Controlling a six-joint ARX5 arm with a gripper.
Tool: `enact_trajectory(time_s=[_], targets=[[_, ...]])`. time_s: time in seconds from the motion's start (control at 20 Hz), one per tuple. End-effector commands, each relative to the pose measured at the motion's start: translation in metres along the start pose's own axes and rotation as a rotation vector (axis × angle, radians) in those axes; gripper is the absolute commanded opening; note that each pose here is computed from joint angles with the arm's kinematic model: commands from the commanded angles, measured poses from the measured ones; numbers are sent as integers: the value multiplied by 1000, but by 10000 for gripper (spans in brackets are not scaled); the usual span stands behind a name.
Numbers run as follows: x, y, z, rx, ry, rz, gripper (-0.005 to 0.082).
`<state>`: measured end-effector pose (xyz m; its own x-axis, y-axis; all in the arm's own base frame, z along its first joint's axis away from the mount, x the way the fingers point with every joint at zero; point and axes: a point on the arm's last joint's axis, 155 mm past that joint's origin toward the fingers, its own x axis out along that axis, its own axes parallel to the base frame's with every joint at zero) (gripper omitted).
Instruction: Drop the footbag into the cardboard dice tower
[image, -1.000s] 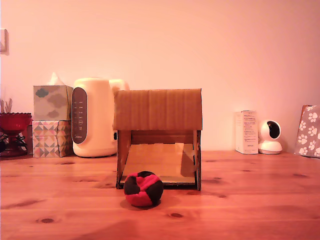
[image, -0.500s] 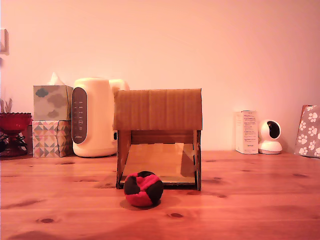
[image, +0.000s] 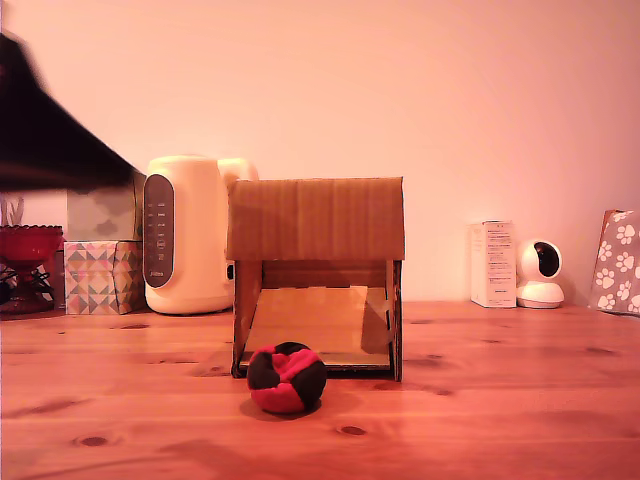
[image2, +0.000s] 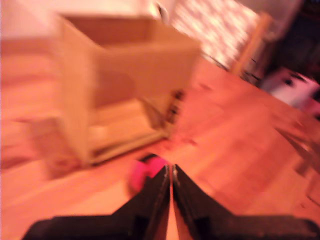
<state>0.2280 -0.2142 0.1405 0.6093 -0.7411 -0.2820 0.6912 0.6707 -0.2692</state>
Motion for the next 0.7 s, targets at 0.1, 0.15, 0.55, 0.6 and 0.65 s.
enact_trajectory(time_s=[0.1, 0.15, 0.55, 0.6, 0.65], targets=[[20, -4, -13, 11, 37, -22, -19], [24, -4, -19, 9, 53, -23, -19], [50, 1, -41, 16, 102, -24, 641], [52, 3, -42, 32, 104, -19, 810], [54, 4, -46, 43, 112, -18, 731]])
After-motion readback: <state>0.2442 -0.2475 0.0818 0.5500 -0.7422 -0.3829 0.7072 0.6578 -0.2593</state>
